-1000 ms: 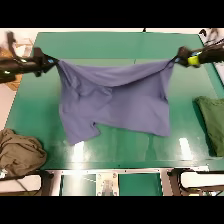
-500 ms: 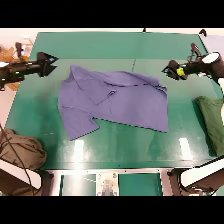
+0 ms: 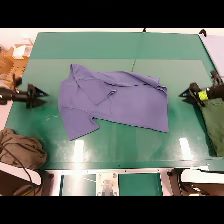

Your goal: Fold the shirts.

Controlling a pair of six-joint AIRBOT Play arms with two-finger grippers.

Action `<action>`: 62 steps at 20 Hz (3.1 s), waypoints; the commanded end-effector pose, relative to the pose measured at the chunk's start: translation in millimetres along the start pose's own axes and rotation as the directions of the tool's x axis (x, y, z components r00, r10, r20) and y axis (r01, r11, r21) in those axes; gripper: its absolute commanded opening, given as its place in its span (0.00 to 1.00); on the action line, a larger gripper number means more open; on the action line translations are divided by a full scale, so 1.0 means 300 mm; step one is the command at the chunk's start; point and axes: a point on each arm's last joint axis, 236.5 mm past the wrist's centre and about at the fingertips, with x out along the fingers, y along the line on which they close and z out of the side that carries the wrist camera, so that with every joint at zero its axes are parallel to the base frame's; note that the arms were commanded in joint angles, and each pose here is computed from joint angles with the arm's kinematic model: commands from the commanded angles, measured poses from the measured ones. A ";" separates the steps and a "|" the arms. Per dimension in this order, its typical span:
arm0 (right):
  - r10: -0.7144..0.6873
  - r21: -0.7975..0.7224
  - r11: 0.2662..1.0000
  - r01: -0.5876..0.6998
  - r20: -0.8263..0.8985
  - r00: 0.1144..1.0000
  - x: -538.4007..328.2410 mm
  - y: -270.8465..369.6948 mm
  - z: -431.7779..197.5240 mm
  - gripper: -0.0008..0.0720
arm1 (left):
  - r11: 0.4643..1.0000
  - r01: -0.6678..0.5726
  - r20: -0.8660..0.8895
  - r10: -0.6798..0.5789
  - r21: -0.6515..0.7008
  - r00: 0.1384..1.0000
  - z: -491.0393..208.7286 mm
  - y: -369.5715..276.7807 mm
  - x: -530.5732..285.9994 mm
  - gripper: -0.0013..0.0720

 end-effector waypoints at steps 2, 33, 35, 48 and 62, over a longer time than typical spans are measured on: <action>-0.010 0.055 0.998 0.009 0.016 1.000 -0.035 -0.097 -0.196 0.49 | 0.996 -0.072 -0.062 0.069 -0.056 0.996 -0.107 0.158 0.067 0.67; 0.189 0.200 0.965 -0.169 -0.088 0.978 0.246 -0.079 -0.485 0.04 | 0.996 -0.005 -0.105 0.015 0.092 0.994 -0.115 -0.043 0.245 0.05; 0.224 0.138 0.967 -0.216 -0.052 0.973 0.178 -0.010 -0.409 0.04 | 0.987 0.076 -0.109 -0.061 0.140 0.992 -0.110 -0.169 0.195 0.05; 0.739 -0.805 0.579 0.131 0.586 0.332 -1.524 1.092 -0.397 0.04 | 0.153 -0.446 0.407 -0.725 0.882 0.556 -1.095 -1.709 -0.931 0.05; 0.570 -0.664 0.747 0.018 0.655 0.497 -1.214 0.833 -0.175 0.04 | 0.548 -0.403 0.596 -0.231 0.733 0.769 -0.644 -1.181 -0.654 0.05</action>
